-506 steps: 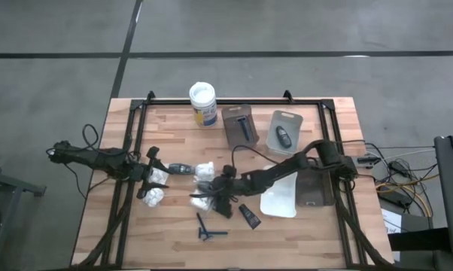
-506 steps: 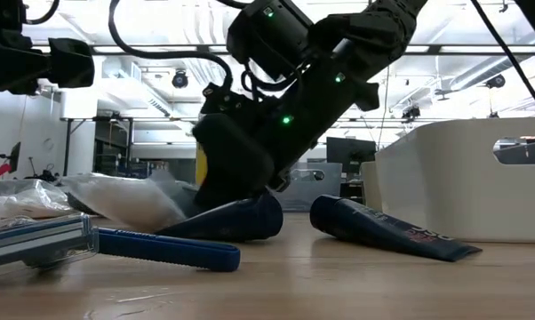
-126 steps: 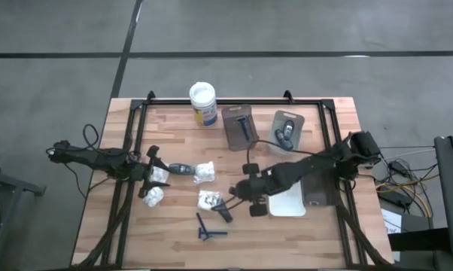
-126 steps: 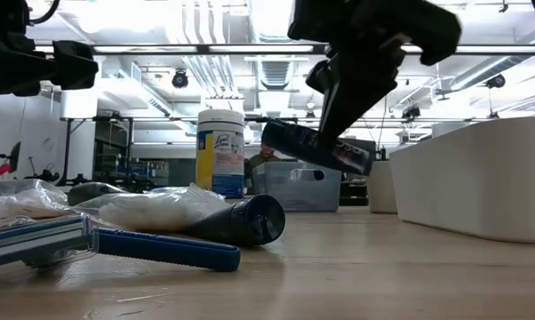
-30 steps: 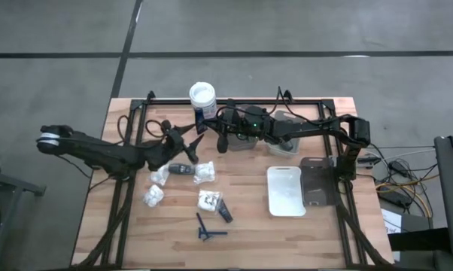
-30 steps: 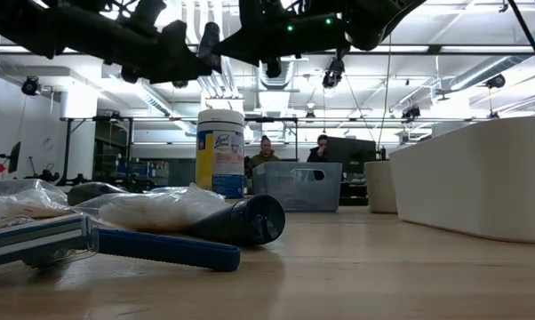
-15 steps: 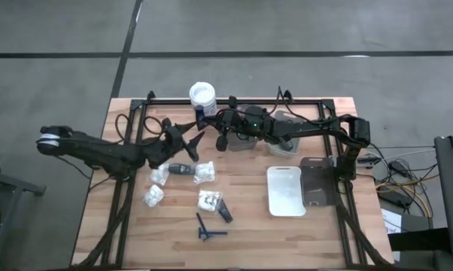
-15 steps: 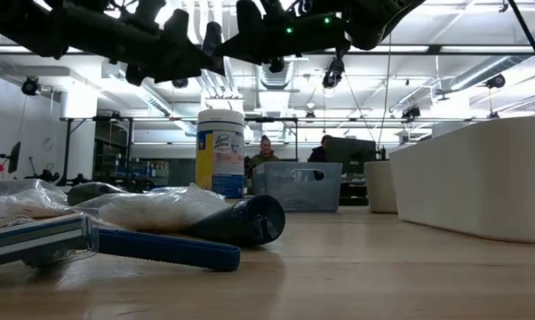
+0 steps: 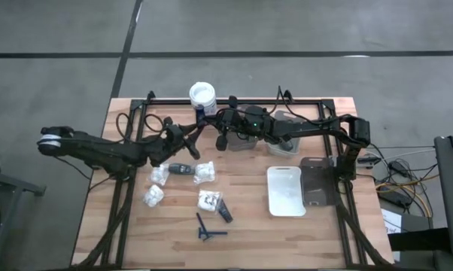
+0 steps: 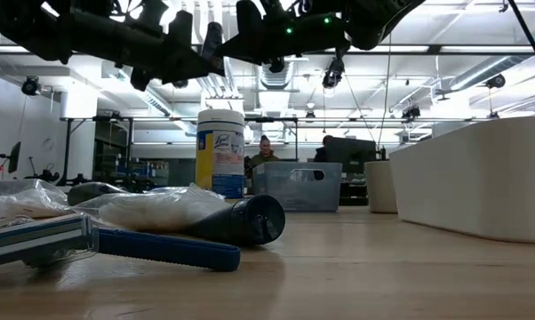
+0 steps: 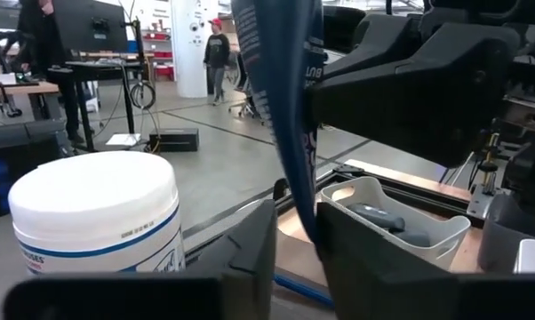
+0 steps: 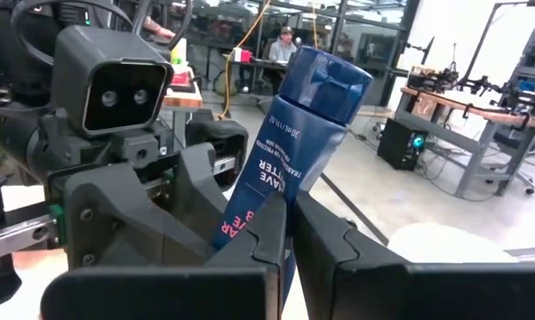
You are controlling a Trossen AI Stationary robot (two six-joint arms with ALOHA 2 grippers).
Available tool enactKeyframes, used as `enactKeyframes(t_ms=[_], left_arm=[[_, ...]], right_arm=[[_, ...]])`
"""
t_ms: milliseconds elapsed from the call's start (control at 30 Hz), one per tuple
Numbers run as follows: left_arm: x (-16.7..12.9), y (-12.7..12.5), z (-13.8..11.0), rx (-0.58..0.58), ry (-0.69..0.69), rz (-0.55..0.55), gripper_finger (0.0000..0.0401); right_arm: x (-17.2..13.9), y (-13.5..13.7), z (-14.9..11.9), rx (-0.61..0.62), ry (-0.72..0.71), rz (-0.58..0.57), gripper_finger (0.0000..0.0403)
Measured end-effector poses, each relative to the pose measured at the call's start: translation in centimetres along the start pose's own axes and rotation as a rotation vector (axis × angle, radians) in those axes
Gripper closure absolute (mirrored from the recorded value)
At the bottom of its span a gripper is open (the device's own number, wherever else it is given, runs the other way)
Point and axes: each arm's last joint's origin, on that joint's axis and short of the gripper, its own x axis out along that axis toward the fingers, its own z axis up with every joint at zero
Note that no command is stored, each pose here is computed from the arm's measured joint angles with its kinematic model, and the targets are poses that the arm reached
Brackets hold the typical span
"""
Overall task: Pick & Place Travel size toiletries
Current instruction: Put the blue shaving cream into the white bin
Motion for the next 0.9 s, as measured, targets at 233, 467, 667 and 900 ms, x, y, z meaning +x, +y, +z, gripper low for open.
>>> enactKeyframes(t_ms=[233, 467, 667, 900], left_arm=[[0.0, 0.0, -0.1, 0.03, 0.011, -0.023, 0.0391], [-0.9, 0.6, 0.4, 0.1, 0.131, -0.049, 0.0396], [-2.1, 1.3, 2.7, 0.173, 0.313, -0.082, 0.0397], [-3.8, 2.0, 4.4, 0.166, 0.645, -0.145, 0.0396]], right_arm=[[0.0, 0.0, -0.2, 0.002, 0.027, 0.003, 0.039], [0.0, 0.0, -1.0, 0.027, 0.156, 0.012, 0.0377], [-0.2, 0.0, -2.1, -0.001, 0.385, 0.029, 0.032], [-0.6, 0.3, -2.8, -0.003, 0.482, 0.077, 0.0237]])
